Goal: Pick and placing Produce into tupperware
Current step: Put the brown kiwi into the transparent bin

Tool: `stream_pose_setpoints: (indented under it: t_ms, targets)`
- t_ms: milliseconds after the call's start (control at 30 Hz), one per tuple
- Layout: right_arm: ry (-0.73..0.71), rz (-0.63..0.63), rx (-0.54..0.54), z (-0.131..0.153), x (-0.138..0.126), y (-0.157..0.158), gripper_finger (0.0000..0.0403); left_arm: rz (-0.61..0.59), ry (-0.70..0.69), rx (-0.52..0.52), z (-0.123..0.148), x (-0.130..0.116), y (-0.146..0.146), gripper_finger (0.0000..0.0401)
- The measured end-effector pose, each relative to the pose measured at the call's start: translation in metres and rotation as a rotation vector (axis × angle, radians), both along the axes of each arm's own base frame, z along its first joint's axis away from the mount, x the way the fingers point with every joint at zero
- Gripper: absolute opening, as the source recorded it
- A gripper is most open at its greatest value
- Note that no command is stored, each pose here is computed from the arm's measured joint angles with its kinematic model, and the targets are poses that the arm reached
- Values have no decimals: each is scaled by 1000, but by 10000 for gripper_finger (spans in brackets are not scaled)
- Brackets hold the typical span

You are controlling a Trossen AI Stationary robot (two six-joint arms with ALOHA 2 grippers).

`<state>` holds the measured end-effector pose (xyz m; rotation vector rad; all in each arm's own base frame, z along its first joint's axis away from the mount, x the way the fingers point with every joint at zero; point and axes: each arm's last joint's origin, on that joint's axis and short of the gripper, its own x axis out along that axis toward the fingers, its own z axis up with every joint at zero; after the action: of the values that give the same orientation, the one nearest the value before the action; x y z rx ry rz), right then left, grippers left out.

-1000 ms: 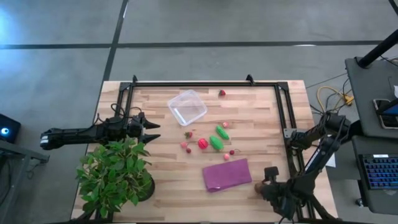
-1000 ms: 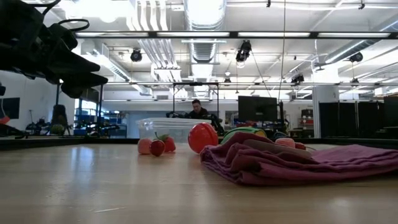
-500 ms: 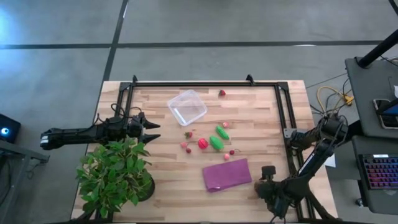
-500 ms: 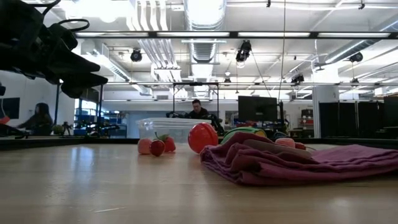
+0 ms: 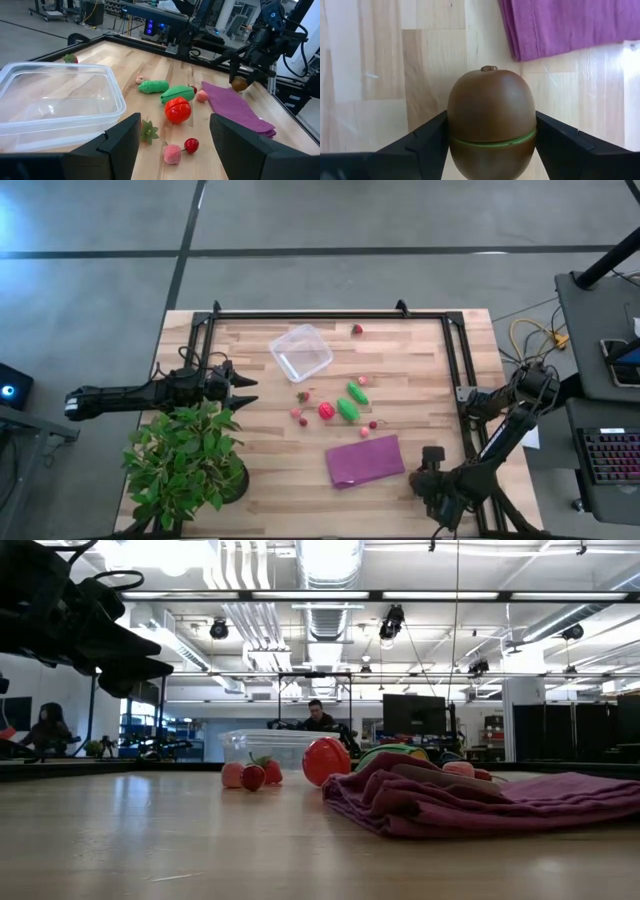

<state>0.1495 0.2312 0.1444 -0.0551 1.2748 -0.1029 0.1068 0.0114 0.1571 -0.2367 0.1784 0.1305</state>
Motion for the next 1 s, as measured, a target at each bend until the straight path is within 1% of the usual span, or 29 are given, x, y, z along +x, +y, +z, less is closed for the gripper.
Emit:
stream_pose_setpoints:
  t_ms: [133, 267, 367, 433, 567, 667, 800, 900, 1000]
  targets:
    - [-20, -15, 23, 6, 2, 2, 255, 0, -1, 0, 0, 0, 0, 224]
    - [-96, -45, 33, 21, 9, 3, 246, 0, -2, 0, 0, 0, 0, 224]
    - [-165, -89, 33, 37, 18, -4, 244, 0, -1, 0, 0, 0, 0, 224]
    - [-200, -109, 6, 48, 24, -15, 245, 0, -1, 0, 0, 0, 0, 224]
    - [-273, -138, -67, 75, 42, -49, 253, 0, -1, 0, 0, 0, 0, 224]
    - [-341, -182, -72, 95, 64, -84, 253, -1, -1, 0, 0, 0, 0, 224]
    - [-469, -219, 26, 118, 100, -133, 249, 0, -1, 0, 0, 0, 0, 224]
    - [-528, -245, 110, 124, 125, -172, 248, 0, 0, 0, 0, 0, 0, 224]
    - [-576, -286, 155, 129, 150, -212, 250, 0, -1, 0, 0, 0, 0, 224]
